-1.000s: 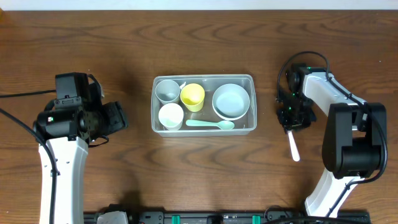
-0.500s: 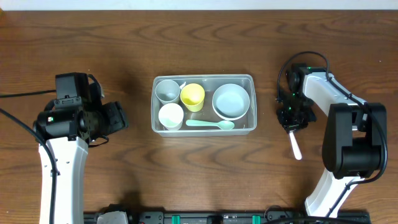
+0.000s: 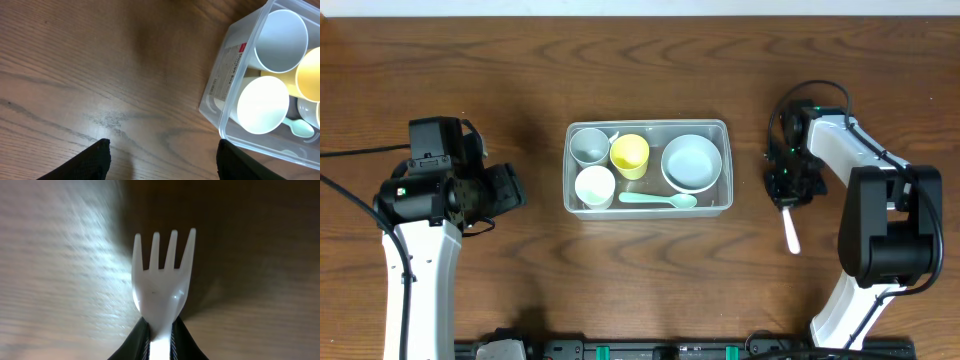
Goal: Pack container
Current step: 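Grasp the white plastic fork with the right gripper, then carry the fork into the container beside the spoon and release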
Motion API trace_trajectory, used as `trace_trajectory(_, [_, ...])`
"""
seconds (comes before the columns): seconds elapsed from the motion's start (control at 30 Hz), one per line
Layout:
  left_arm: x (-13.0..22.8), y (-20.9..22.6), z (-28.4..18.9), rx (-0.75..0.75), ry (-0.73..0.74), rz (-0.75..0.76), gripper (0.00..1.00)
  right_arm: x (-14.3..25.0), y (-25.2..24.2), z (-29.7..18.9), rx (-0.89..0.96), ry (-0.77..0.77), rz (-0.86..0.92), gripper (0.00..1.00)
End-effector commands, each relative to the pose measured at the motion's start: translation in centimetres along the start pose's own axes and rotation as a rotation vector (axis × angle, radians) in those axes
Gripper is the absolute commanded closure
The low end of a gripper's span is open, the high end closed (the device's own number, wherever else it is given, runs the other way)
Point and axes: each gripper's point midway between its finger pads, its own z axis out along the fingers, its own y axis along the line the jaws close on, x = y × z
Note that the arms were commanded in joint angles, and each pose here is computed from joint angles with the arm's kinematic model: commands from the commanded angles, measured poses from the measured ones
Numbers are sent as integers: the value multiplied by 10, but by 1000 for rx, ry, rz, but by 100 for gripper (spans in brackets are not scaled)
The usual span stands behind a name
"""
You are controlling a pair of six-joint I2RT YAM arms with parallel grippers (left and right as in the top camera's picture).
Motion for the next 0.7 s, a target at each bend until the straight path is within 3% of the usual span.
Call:
trace_trajectory(0.0, [2,4,0,-14,1,-6,32,-28,12,-41,-69,-163,28,99])
trace_trajectory(0.17, [2,4,0,-14,0,-6,32,-57,30,-143,-83,-495,-79,99])
trace_trajectory(0.3, [2,4,0,-13,-1,-6,32,-53,72,-219,-9,-721,-389,99])
trace_trajectory(0.47, [2,4,0,-13,0,-6,32,-33,145,-241,14,-800,-692,99])
trace_trajectory(0.67, [2,4,0,-13,0,-6,31,-12,224,-220,1,-768,-960,99])
